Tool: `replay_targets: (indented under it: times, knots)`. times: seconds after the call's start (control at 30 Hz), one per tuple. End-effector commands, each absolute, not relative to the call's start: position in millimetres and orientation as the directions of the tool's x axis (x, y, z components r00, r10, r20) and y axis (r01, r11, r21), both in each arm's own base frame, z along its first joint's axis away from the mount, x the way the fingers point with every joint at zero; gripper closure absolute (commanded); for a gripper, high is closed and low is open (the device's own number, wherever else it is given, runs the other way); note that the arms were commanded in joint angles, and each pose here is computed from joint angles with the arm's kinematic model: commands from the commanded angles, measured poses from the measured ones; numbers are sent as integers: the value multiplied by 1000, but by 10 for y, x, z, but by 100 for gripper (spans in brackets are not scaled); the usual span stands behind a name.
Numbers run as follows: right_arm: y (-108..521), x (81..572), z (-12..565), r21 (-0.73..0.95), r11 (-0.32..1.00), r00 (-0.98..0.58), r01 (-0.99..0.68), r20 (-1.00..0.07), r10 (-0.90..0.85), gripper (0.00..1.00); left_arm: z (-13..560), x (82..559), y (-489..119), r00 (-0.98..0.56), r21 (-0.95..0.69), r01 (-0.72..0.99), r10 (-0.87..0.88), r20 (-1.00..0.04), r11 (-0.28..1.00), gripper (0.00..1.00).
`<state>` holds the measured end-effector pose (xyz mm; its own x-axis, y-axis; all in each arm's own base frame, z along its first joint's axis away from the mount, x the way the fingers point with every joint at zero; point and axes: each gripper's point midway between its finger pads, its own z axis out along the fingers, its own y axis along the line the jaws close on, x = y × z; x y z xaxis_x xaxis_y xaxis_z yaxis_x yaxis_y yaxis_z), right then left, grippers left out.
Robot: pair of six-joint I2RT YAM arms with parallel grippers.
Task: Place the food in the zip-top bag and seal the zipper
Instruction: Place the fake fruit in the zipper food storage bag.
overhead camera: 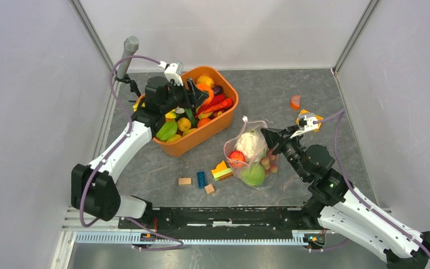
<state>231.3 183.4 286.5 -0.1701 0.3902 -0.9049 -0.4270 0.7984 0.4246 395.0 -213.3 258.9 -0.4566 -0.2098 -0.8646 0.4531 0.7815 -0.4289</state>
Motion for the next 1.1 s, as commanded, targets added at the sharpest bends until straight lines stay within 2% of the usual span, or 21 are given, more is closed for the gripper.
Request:
replay_targets:
  times: [0.0,0.23,0.47,0.6,0.8,1.07]
  knots:
    - [1844,2303,3141,444,774,-134,-451,-891,433,100,2958,3629,-2356,-406,-428,595,-204,-891,680,88]
    - [1890,2297,3135,453,761,-146,-464,-887,439,100,3177,3345,-2389,-371,-411,657,-204,-906,632,87]
    - [1922,2281,3088,465,744,-149,-480,-879,453,100,3401,2794,-2669,-369,-394,806,-147,-918,442,86]
    - [1958,2292,3105,461,742,-154,-487,-881,446,100,3534,2405,-2876,-285,-295,890,-80,-955,348,84]
    - [1965,2287,3107,470,730,-147,-496,-874,463,100,3290,2090,-3079,-272,-231,925,104,-957,300,84]
    - [1994,2268,3139,470,718,-149,-513,-873,465,100,3153,1865,-3281,-260,-218,948,167,-951,233,79]
